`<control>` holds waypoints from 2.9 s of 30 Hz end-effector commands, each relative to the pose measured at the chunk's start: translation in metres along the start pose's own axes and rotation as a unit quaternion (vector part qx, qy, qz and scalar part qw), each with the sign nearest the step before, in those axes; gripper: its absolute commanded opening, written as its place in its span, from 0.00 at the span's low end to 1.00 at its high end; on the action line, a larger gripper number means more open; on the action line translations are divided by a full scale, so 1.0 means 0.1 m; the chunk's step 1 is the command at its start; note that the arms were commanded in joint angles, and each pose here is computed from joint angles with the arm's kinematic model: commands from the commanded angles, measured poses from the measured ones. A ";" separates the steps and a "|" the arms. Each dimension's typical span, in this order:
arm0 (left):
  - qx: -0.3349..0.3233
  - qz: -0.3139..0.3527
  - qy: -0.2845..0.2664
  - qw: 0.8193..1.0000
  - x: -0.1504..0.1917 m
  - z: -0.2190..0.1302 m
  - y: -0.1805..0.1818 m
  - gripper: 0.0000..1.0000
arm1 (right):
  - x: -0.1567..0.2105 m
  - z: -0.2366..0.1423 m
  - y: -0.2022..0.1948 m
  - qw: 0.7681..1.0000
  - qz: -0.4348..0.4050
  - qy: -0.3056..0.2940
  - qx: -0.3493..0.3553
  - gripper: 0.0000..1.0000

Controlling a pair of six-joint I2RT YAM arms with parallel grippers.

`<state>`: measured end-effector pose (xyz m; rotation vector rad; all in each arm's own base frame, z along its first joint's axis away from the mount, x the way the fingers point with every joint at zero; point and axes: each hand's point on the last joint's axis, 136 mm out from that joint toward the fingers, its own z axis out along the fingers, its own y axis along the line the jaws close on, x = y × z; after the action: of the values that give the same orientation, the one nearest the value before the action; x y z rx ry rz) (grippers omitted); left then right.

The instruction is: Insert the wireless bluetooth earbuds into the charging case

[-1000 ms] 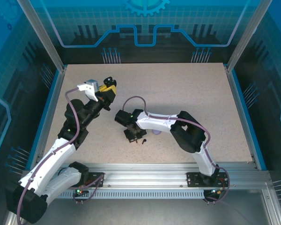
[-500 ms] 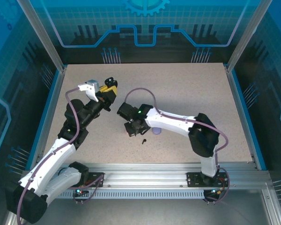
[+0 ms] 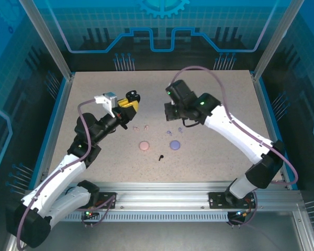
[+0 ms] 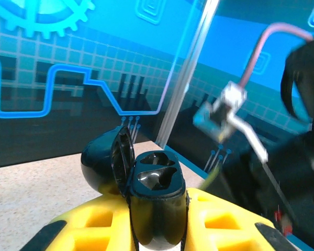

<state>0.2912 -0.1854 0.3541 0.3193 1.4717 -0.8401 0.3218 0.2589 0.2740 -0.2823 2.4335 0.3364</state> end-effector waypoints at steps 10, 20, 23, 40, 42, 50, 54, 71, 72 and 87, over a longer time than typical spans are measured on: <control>0.025 0.149 -0.029 0.988 0.13 0.17 -0.34 0.00 | -0.93 -1.10 0.18 0.975 -0.063 -0.205 -0.065 0.09; 0.043 0.179 -0.024 0.983 0.18 0.32 -0.48 0.00 | -0.86 -1.37 0.73 0.937 -0.158 -0.277 -0.145 0.09; 0.046 0.183 -0.024 0.982 0.17 0.33 -0.51 0.00 | -0.80 -1.33 0.85 0.930 -0.181 -0.282 -0.151 0.09; 0.052 0.231 -0.027 0.971 0.09 0.32 -0.61 0.00 | -0.57 -1.11 0.99 0.930 -0.210 -0.263 -0.146 0.09; 0.050 0.239 -0.025 0.969 0.08 0.33 -0.61 0.00 | -0.55 -1.11 0.98 0.931 -0.208 -0.264 -0.146 0.09; 0.049 0.242 -0.023 0.969 0.07 0.35 -0.61 0.00 | -0.52 -1.13 0.92 0.932 -0.202 -0.265 -0.141 0.09; 0.050 0.241 -0.021 0.969 0.08 0.36 -0.61 0.00 | -0.52 -1.15 0.88 0.933 -0.198 -0.268 -0.134 0.09; 0.053 0.237 -0.017 0.970 0.08 0.37 -0.62 0.00 | -0.55 -1.20 0.86 0.935 -0.171 -0.271 -0.152 0.07; 0.054 0.237 -0.018 0.970 0.08 0.37 -0.63 0.00 | -0.56 -1.19 0.86 0.935 -0.169 -0.271 -0.152 0.07; 0.059 0.236 -0.014 0.970 0.09 0.39 -0.66 0.00 | -0.55 -0.96 0.85 0.942 -0.163 -0.250 -0.153 0.06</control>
<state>0.2784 -0.2565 0.3479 0.7176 1.3038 -0.5403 0.2785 0.3150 0.3963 -0.6654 1.7970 0.5392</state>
